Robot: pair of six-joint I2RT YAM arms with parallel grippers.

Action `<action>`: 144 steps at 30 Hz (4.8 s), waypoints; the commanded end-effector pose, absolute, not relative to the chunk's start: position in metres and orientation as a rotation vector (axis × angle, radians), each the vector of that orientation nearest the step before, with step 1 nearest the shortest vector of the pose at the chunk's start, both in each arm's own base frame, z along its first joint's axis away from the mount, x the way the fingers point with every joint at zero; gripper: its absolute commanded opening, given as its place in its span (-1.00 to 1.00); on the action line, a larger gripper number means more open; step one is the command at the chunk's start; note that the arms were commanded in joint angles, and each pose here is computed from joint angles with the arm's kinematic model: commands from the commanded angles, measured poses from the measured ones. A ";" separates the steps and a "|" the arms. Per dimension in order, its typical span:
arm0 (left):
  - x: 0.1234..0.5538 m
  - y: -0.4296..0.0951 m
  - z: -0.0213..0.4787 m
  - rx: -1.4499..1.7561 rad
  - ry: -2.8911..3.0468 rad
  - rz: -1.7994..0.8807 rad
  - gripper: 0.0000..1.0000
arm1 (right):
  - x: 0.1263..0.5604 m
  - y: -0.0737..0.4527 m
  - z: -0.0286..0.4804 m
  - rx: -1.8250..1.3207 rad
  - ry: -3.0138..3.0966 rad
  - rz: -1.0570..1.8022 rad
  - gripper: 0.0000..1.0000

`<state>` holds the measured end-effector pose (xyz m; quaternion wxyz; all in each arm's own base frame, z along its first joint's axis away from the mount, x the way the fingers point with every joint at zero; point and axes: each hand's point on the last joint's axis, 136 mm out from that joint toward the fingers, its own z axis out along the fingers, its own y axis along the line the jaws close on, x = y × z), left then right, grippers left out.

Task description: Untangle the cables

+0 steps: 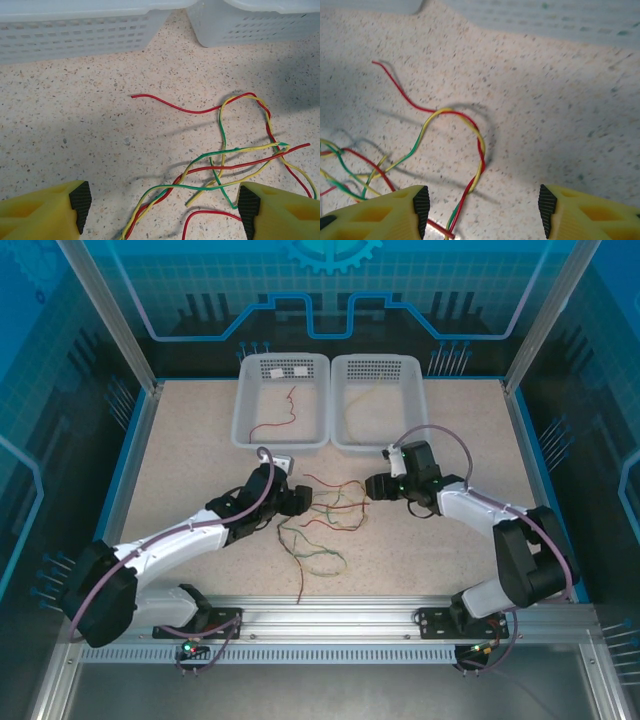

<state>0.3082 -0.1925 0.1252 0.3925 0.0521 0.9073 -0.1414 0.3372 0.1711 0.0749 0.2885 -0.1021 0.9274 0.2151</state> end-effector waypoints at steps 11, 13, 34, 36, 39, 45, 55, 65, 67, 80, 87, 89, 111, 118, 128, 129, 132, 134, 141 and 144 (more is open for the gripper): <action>0.310 -0.192 0.131 0.150 2.278 -0.365 0.63 | 0.358 0.194 0.030 -0.285 2.557 0.527 0.13; 0.310 -0.192 0.131 0.150 2.278 -0.364 0.64 | 0.357 0.196 0.021 -0.307 2.579 0.459 0.13; 0.311 -0.189 0.131 0.152 2.270 -0.340 0.68 | 0.367 0.211 0.037 -0.373 2.526 0.195 -0.83; 0.312 -0.189 0.132 0.150 2.267 -0.339 0.69 | 0.366 0.214 0.053 -0.400 2.481 0.194 -0.91; 0.312 -0.189 0.134 0.150 2.264 -0.339 0.69 | 0.366 0.215 0.079 -0.418 2.404 0.172 -0.96; 0.312 -0.187 0.140 0.145 2.240 -0.343 0.70 | 0.363 0.210 0.130 -0.454 2.249 0.126 -1.00; 0.313 -0.187 0.147 0.152 2.214 -0.346 0.71 | 0.353 0.189 0.210 -0.506 2.029 -0.061 -1.00; 0.316 -0.190 0.167 0.170 2.129 -0.377 0.70 | 0.342 0.162 0.269 -0.455 1.939 -0.159 -1.00; 0.316 -0.190 0.174 0.172 2.101 -0.386 0.70 | 0.339 0.155 0.283 -0.431 1.915 -0.173 -1.00; 0.305 -0.185 0.250 0.159 1.786 -0.590 0.68 | 0.298 0.148 0.361 -0.461 1.772 0.002 -1.00; 0.285 -0.176 0.309 0.237 1.471 -0.891 0.71 | 0.268 0.191 0.340 -0.767 1.710 0.464 -1.00; 0.276 -0.175 0.324 0.291 1.381 -0.925 0.75 | 0.259 0.197 0.344 -0.807 1.668 0.631 -1.00; 0.240 -0.215 0.373 0.626 1.065 -1.142 0.95 | 0.226 0.259 0.298 -1.127 1.671 1.069 -1.00; 0.227 -0.227 0.377 0.713 1.026 -1.218 0.82 | 0.233 0.261 0.299 -1.071 1.657 1.070 -1.00; 0.222 -0.240 0.372 0.765 1.040 -1.213 0.50 | 0.243 0.259 0.298 -1.004 1.691 1.045 -1.00; 0.223 -0.239 0.371 0.760 1.042 -1.210 0.41 | 0.243 0.259 0.299 -0.999 1.685 1.044 -1.00; 0.226 -0.241 0.368 0.756 1.057 -1.220 0.16 | 0.244 0.257 0.304 -0.974 1.671 1.043 -1.00; 0.226 -0.241 0.365 0.750 1.061 -1.219 0.16 | 0.245 0.256 0.305 -0.963 1.665 1.030 -1.00; 0.234 -0.238 0.355 0.711 1.094 -1.184 0.13 | 0.241 0.255 0.306 -0.959 1.651 1.044 -1.00; 0.234 -0.237 0.356 0.705 1.092 -1.179 -0.17 | 0.241 0.256 0.304 -0.964 1.657 1.053 -1.00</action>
